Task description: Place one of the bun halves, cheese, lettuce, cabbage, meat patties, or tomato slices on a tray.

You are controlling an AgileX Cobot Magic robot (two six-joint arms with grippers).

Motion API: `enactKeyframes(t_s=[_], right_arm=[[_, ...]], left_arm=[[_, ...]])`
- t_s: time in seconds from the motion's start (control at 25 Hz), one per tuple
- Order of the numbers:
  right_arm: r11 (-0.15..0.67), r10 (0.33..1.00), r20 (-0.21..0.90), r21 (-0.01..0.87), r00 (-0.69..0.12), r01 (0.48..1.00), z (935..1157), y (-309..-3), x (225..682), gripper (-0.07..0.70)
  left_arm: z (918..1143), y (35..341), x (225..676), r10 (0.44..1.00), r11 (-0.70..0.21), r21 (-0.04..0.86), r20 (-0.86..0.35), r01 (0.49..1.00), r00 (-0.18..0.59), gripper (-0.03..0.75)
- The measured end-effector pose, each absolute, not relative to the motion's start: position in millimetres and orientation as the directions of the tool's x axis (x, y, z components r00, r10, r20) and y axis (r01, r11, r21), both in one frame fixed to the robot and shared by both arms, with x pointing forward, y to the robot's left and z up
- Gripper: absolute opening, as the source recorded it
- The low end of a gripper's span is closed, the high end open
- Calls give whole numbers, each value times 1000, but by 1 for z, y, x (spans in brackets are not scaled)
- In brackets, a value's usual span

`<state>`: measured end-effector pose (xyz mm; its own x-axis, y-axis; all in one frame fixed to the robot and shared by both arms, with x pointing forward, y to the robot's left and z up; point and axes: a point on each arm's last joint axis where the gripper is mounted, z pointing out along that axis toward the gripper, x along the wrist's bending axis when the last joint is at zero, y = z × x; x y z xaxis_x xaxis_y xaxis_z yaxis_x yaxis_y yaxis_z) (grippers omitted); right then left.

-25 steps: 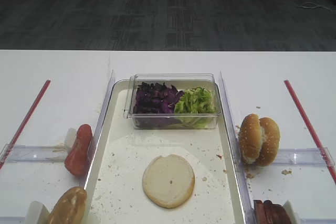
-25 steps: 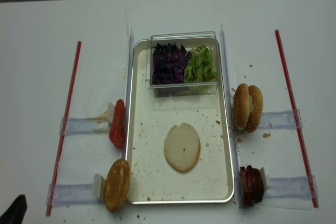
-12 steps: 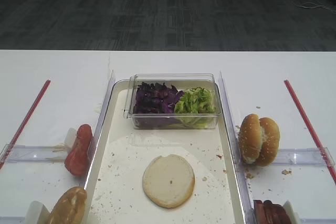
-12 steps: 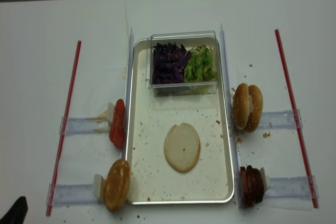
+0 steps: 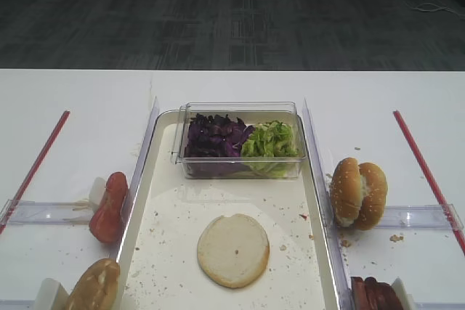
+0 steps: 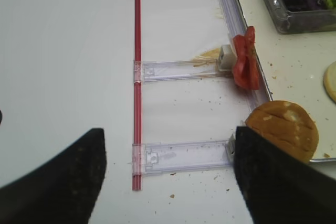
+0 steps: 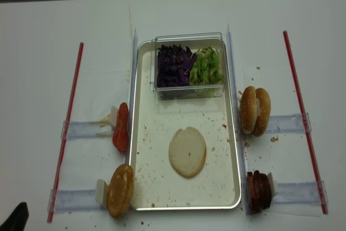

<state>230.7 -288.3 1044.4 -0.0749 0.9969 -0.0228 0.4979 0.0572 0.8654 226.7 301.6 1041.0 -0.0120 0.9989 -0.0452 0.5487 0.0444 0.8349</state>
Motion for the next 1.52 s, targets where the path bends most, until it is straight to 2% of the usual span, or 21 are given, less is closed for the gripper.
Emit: enactKeyframes(t_s=[1.52], right_arm=[[57, 997, -23, 865, -75, 498, 1044, -288, 231, 649]], left_arm=[[1041, 302, 227, 999, 43, 835, -44, 549, -11, 505]])
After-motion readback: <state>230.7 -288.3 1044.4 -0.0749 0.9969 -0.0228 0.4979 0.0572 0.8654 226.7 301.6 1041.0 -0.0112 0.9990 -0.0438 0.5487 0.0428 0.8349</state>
